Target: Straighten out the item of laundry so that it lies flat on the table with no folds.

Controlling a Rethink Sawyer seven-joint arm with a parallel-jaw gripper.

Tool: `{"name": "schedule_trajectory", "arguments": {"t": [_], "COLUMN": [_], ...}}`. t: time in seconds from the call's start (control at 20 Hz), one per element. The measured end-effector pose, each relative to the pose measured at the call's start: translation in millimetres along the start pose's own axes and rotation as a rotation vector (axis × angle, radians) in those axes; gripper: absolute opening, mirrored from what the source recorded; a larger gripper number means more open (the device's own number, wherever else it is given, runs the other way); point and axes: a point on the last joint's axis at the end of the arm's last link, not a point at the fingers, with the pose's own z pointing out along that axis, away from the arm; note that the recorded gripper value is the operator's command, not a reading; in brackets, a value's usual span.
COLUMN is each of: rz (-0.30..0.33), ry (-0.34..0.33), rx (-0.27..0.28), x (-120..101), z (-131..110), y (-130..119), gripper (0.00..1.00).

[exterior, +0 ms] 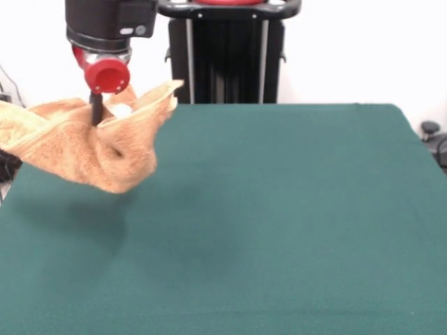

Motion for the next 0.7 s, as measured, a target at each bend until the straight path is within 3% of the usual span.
{"name": "schedule_trajectory", "arguments": {"t": [0.25,0.55,0.7], "rz": [-0.064,-0.174,-0.258], "ry": [0.005,0.003,-0.007], "rx": [-0.033,-0.066,-0.093], "x": [15.9,51.8,78.3], "z": [-16.0,-39.6,-53.6], "y": [3.5,0.6,-2.4], "gripper": [0.00,0.00,0.00]}}
